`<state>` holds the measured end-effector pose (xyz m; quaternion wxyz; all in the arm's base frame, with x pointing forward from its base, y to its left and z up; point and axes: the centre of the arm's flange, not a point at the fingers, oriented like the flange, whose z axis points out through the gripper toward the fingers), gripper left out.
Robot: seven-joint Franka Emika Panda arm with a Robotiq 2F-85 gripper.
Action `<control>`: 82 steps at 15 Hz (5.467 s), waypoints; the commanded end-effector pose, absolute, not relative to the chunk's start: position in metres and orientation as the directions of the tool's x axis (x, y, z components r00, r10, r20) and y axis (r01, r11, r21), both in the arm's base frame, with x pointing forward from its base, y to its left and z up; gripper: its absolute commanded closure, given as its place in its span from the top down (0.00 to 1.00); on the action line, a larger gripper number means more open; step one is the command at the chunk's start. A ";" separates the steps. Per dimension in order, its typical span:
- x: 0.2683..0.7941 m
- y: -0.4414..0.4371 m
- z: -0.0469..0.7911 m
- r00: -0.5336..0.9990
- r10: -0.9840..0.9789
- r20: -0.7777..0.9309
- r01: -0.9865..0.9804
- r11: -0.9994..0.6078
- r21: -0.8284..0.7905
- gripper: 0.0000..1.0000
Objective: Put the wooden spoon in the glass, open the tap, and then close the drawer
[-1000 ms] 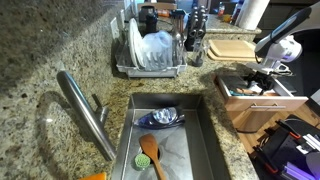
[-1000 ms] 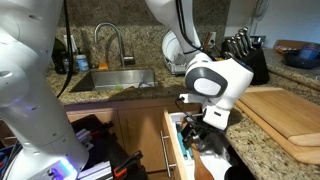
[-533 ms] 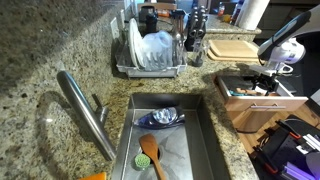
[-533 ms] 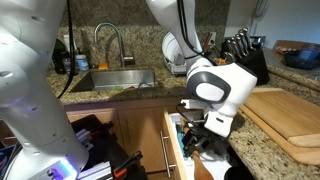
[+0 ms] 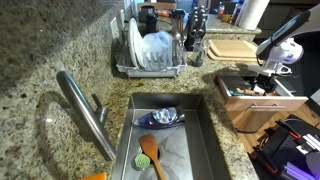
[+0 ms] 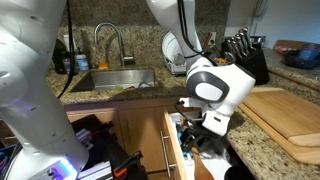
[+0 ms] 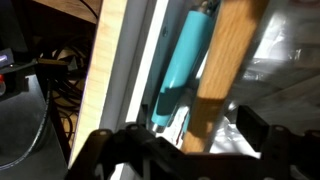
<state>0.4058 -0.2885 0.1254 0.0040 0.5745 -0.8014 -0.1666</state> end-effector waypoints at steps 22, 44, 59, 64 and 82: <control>0.395 -0.238 0.277 -0.040 -0.995 0.095 -0.992 0.050 0.113 0.06; 0.422 -0.144 0.506 -0.195 -0.844 0.499 -0.850 -0.108 -0.516 0.06; 0.505 -0.053 0.496 -0.113 -0.757 0.643 -0.616 -0.454 -0.643 0.06; 0.517 -0.054 0.505 -0.169 -0.623 0.764 -0.503 -0.612 -0.610 0.06; 0.556 -0.017 0.503 -0.366 0.053 0.929 -0.569 -0.803 -0.179 0.06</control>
